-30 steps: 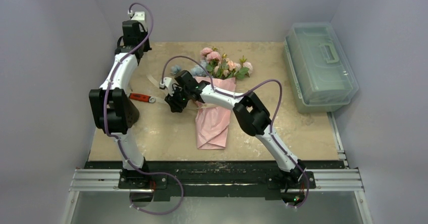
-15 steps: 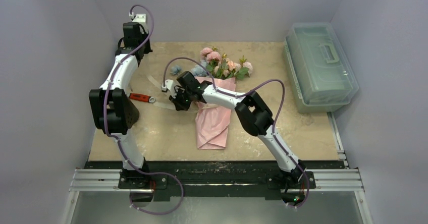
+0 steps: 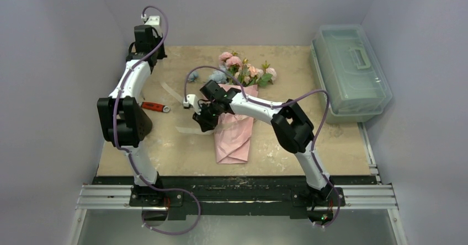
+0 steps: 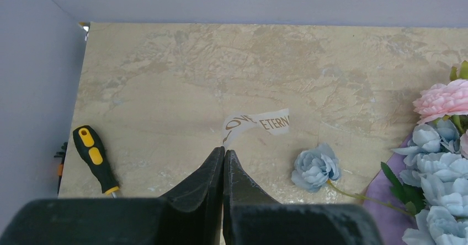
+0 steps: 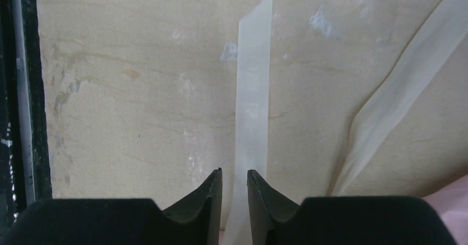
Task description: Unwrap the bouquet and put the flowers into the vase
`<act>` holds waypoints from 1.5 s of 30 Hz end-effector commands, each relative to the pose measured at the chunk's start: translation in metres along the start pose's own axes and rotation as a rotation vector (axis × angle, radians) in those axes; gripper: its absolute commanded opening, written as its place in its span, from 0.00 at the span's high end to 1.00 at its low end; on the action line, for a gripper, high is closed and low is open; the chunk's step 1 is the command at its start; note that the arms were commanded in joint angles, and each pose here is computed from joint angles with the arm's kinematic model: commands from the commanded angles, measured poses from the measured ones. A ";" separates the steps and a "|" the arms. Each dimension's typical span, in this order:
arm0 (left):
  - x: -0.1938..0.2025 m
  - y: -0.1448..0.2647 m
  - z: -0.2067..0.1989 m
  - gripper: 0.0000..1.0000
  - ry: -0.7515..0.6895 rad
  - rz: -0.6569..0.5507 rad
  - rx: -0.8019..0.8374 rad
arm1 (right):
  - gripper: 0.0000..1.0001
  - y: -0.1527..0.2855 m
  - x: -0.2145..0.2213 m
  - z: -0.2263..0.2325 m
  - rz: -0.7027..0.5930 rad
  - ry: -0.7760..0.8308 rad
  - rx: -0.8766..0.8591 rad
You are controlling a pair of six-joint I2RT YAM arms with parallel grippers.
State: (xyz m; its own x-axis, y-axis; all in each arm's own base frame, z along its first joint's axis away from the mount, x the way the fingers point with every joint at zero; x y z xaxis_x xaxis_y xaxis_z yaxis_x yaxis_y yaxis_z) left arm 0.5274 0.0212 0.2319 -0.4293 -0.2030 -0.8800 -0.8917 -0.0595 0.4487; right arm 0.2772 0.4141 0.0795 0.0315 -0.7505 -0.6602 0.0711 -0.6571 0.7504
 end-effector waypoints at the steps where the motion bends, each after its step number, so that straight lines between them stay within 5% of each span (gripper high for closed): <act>1: -0.027 0.013 -0.004 1.00 0.028 -0.076 0.029 | 0.70 0.019 -0.053 -0.017 -0.136 0.033 0.087; 21: -0.020 0.012 -0.003 1.00 0.013 -0.049 0.028 | 0.44 -0.044 -0.032 -0.013 0.038 0.062 0.163; 26: -0.020 0.013 -0.003 1.00 0.009 -0.046 0.028 | 0.58 -0.056 -0.014 -0.010 0.113 0.097 0.186; 33: -0.018 0.012 -0.003 1.00 0.003 -0.042 0.028 | 1.00 -0.055 0.000 0.005 0.179 0.095 0.125; 38: -0.016 0.011 -0.002 1.00 -0.003 -0.042 0.027 | 1.00 -0.012 -0.045 -0.005 0.073 0.130 0.193; 45: -0.018 0.011 -0.006 1.00 -0.011 -0.047 0.058 | 1.00 0.119 -0.098 -0.020 -0.127 0.072 0.309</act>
State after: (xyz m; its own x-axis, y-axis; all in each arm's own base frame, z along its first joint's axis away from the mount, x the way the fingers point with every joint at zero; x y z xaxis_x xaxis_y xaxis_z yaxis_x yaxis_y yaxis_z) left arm 0.5264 0.0187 0.2300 -0.4405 -0.2010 -0.8750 -0.8889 -0.0387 0.4564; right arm 0.2834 0.4427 0.1026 0.1062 -0.7950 -0.5972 -0.1124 -0.6063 0.7872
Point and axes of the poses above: each gripper's point midway between its finger pads, its own y axis back along the fingers, its own z axis along the line the jaws close on, x = y × z, the point moved 4 cm from there along y, back along the fingers, and after that the axes turned 11 degrees about y, right-handed, at the moved point
